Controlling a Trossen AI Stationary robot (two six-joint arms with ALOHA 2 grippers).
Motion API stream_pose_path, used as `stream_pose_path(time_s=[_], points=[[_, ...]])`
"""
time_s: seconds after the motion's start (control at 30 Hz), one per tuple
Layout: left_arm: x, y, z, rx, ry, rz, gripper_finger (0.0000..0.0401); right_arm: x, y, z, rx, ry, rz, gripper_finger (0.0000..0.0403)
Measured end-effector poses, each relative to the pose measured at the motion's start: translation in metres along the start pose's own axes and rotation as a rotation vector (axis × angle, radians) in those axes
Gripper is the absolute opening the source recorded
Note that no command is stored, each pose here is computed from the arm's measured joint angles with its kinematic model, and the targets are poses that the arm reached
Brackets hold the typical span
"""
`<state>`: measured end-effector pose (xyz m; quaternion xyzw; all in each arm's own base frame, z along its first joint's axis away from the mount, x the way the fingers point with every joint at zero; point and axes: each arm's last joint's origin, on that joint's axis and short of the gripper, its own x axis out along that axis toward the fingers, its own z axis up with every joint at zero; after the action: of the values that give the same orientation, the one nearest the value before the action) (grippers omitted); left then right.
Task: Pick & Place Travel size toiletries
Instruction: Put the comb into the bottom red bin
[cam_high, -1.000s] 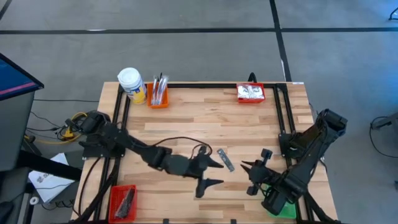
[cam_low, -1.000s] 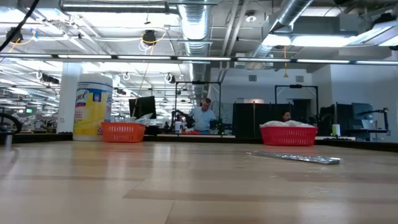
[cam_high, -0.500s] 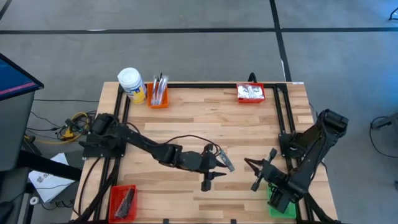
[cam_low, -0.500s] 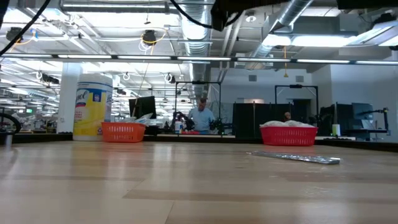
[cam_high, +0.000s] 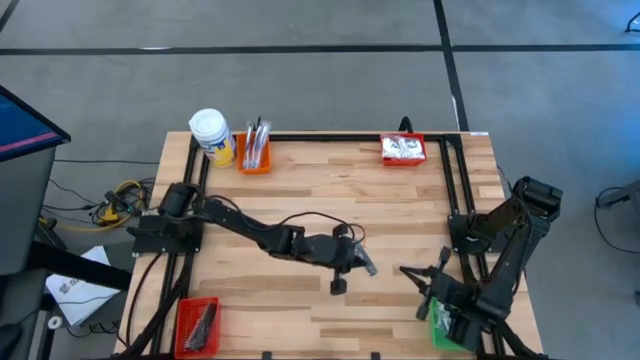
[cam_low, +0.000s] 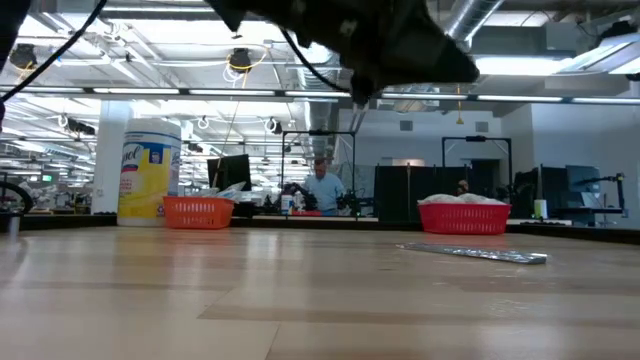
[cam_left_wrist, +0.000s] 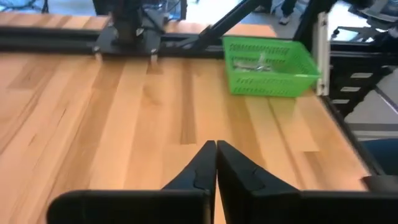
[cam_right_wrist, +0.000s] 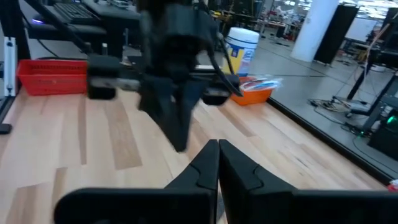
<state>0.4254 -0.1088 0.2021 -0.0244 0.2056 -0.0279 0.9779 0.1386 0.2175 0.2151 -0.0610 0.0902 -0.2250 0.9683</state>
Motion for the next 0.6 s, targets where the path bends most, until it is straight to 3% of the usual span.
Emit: stream_pose_path(time_s=[0.37,0.5,0.6], points=[[0.01,0.019,-0.006,-0.041,0.024,0.004,0.0001,0.0,0.017,0.001,0.065,0.072,0.053,0.0],[0.01,0.019,-0.006,-0.057,0.026,-0.006,0.0001,0.007,0.041,0.01,-0.001,0.171,0.189,0.0],[0.01,0.019,-0.006,-0.059,0.026,-0.006,0.0001,0.007,0.054,0.021,-0.04,0.136,0.286,0.0]])
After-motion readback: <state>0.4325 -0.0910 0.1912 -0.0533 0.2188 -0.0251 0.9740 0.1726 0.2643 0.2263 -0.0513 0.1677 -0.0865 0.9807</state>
